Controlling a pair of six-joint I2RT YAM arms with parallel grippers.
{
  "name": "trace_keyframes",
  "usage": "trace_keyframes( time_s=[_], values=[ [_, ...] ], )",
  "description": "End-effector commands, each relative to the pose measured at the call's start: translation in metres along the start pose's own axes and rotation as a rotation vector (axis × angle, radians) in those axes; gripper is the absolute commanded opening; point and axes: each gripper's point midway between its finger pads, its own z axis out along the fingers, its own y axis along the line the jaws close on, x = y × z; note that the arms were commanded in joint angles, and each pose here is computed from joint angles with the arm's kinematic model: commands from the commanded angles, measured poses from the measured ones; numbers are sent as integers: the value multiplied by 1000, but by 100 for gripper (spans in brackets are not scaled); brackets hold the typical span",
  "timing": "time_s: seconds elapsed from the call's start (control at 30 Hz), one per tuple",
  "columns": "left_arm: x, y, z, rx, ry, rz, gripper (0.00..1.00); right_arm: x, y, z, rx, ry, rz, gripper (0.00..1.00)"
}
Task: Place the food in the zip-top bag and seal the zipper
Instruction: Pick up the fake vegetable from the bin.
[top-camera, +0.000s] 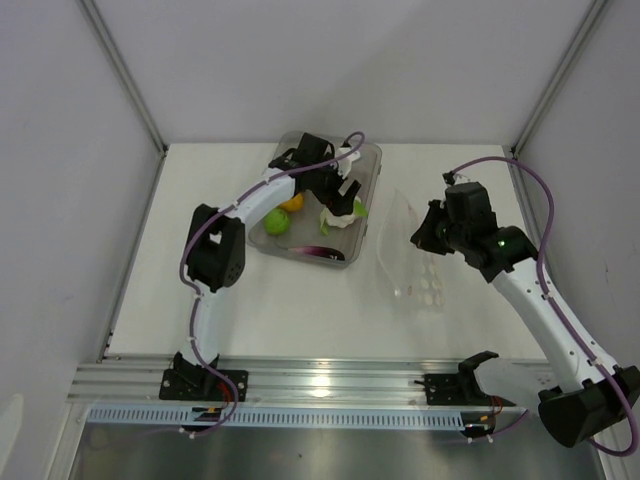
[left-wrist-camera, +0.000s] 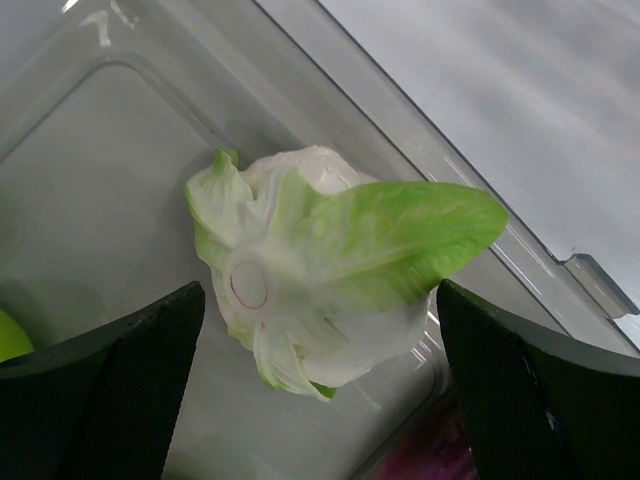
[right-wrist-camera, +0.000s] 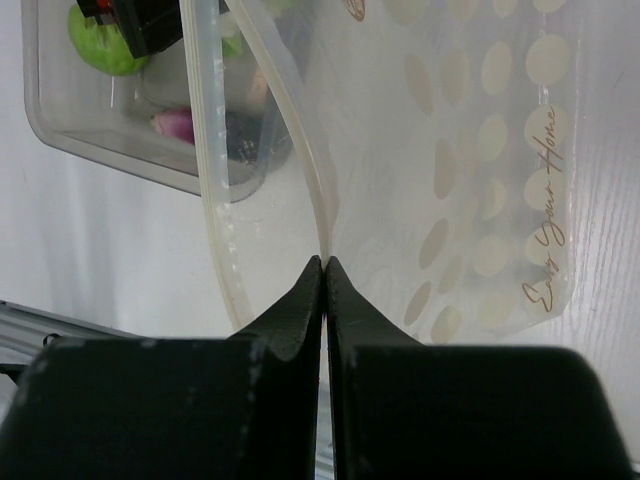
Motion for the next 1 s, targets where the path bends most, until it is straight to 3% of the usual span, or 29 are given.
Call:
trace_keyframes(
  time_s=[0.0,0.97],
  values=[
    [-5,-1,0,-14,10,-55,100,-16,7,-9,-38,-66,-18,0],
    [19,-18,30,-58,76,-158,99,-13,7,-8,-53,-64,-11,0]
  ],
)
